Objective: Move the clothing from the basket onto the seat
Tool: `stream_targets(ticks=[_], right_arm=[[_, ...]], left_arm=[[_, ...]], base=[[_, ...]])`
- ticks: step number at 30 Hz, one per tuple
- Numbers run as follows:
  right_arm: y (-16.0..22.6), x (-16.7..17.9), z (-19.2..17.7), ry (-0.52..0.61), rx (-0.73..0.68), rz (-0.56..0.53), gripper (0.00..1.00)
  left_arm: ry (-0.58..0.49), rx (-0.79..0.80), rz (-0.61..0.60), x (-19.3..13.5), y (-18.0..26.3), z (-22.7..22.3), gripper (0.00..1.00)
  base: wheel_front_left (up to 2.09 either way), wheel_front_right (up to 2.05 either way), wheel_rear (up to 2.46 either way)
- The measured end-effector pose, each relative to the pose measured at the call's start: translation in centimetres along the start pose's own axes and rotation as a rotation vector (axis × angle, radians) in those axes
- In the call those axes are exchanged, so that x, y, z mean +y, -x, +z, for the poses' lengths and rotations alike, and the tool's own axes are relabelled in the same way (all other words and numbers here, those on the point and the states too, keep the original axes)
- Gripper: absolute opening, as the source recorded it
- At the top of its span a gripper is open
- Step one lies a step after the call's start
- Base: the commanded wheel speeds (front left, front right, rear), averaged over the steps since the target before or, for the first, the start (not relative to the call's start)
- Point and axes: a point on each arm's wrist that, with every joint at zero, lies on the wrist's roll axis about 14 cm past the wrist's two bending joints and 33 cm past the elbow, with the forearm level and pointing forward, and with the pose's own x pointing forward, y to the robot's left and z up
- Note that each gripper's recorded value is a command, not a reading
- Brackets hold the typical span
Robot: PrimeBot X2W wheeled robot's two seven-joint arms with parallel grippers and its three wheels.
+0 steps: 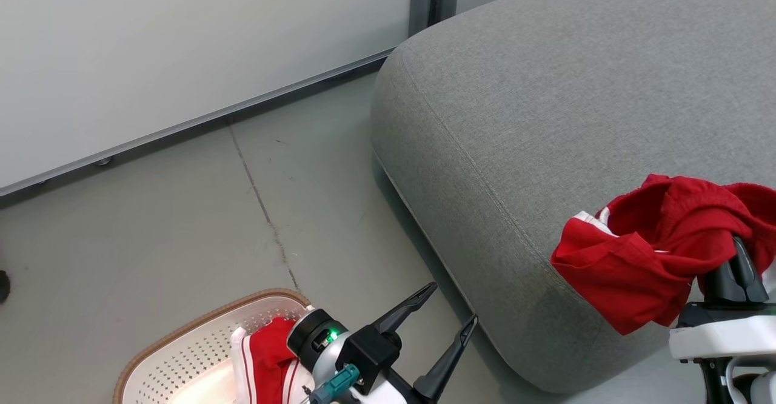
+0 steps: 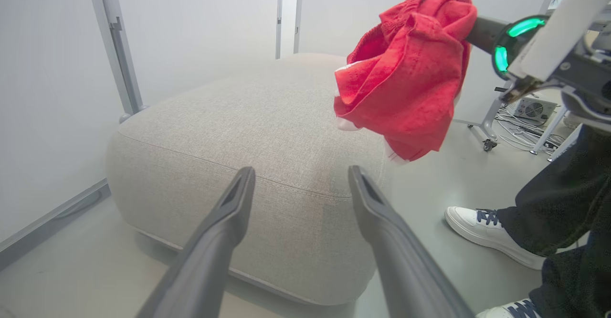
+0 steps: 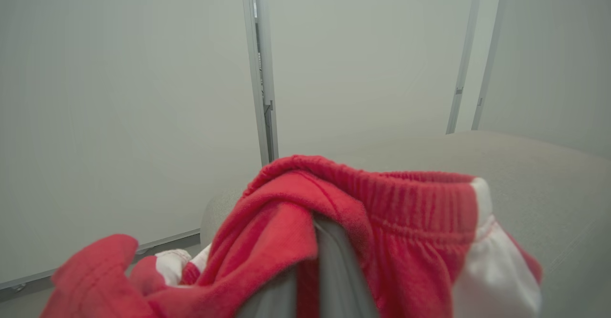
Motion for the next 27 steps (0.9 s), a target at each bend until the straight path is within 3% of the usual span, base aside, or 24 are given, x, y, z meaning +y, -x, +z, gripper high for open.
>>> stream_targets(ticks=[7,14,24,27], right_arm=[[-0.5,0.6,-0.3,0.002,0.006,0.015,0.00],[-3.0,0.5,2.3,0.060,-0.076,0.024,0.00],[-11.7,0.7,8.6,0.149,-0.271,0.067,0.00],[-14.8,0.6,9.5,0.113,-0.309,0.056,0.00]], left_arm=[[-0.002,-0.003,0.018,0.5,0.3,0.1,1.00],[-0.008,-0.019,0.020,1.3,0.0,0.4,1.00],[-0.020,-0.032,0.015,4.5,-1.7,-0.4,1.00],[-0.011,-0.030,0.018,5.8,-2.2,-1.1,1.00]], base=[[0.00,0.00,0.00],[0.00,0.00,0.00],[0.00,0.00,0.00],[0.00,0.00,0.00]])
